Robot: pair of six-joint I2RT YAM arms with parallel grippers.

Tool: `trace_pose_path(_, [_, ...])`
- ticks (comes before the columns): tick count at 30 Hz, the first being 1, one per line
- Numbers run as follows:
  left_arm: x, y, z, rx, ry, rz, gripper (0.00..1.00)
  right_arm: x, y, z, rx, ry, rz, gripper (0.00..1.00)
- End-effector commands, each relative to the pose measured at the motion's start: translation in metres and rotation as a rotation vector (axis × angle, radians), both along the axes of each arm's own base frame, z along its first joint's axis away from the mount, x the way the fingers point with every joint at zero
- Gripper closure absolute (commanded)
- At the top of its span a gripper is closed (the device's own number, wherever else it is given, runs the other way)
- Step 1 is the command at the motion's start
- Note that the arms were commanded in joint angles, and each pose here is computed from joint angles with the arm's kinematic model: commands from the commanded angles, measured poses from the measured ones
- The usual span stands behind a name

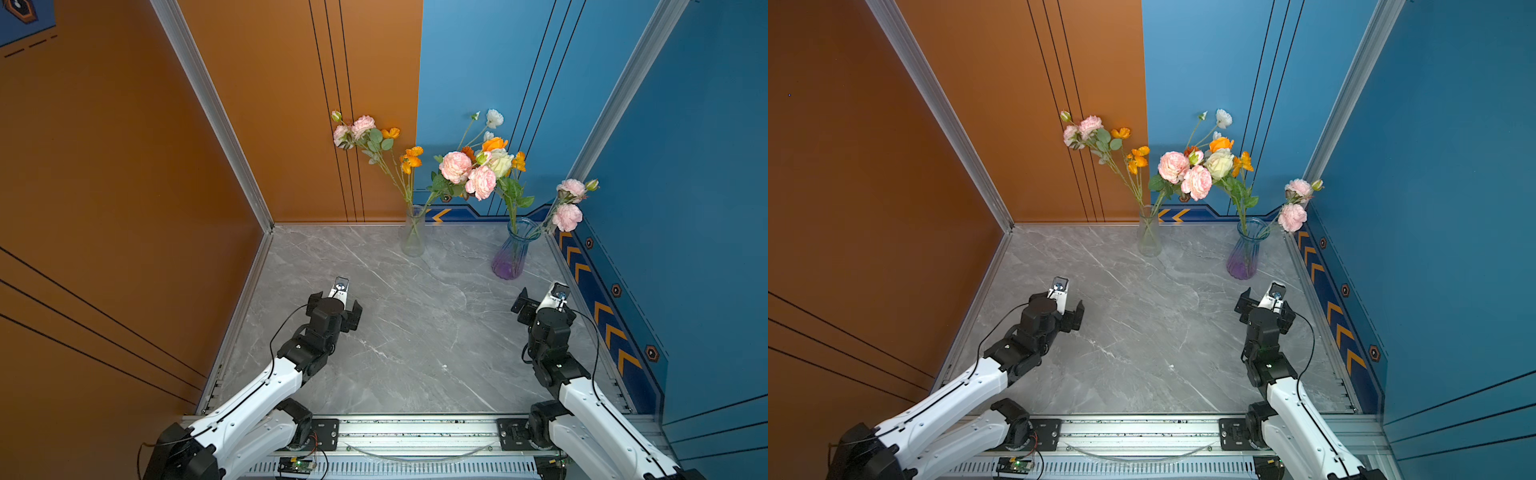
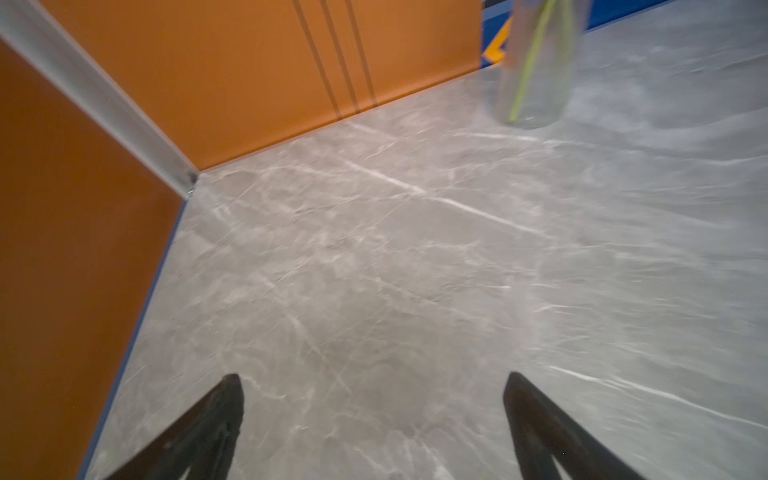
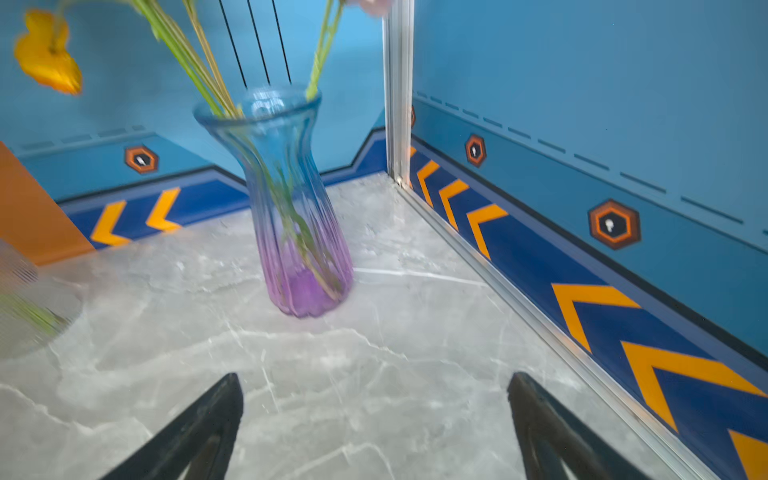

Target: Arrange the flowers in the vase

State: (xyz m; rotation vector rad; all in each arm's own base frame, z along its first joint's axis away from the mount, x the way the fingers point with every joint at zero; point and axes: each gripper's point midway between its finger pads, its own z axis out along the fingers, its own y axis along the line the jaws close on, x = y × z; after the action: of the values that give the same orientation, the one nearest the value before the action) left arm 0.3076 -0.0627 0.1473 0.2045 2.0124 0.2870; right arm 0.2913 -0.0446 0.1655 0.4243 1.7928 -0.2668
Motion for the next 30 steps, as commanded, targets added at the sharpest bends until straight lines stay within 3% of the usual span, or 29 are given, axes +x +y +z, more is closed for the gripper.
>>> trace_pose_path(1, [0.008, 0.044, 0.014, 0.045, -0.179, 0.236, 0.02, -0.01, -0.004, -0.038, -0.033, 0.134, 0.014, 0.0])
trace_pose_path(5, [0.019, 0.052, -0.018, -0.003, -0.202, 0.173, 0.02, 0.004, 0.0, -0.046, -0.099, 0.19, 0.061, 0.0])
trace_pose_path(8, [0.035, 0.054, -0.019, -0.017, -0.218, 0.123, 0.02, 0.02, 0.005, -0.046, -0.106, 0.189, 0.107, 0.0])
trace_pose_path(13, [0.058, 0.066, -0.029, -0.196, -0.234, 0.072, 0.02, 0.043, 0.024, -0.033, -0.043, -0.026, 0.237, 0.0])
trace_pose_path(17, [0.062, 0.075, -0.042, -0.249, -0.317, 0.068, 0.02, 0.057, 0.024, -0.031, -0.015, -0.089, 0.268, 0.0])
trace_pose_path(23, [0.071, 0.094, -0.047, -0.195, -0.253, 0.227, 0.02, 0.085, 0.033, -0.06, -0.024, -0.073, 0.334, 0.0])
trace_pose_path(26, [0.077, 0.085, -0.049, -0.171, -0.214, 0.199, 0.02, 0.088, 0.031, -0.07, -0.009, 0.041, 0.327, 0.0])
trace_pose_path(30, [0.078, 0.074, -0.049, -0.134, -0.204, 0.161, 0.02, 0.103, 0.039, -0.073, 0.002, 0.089, 0.376, 0.0])
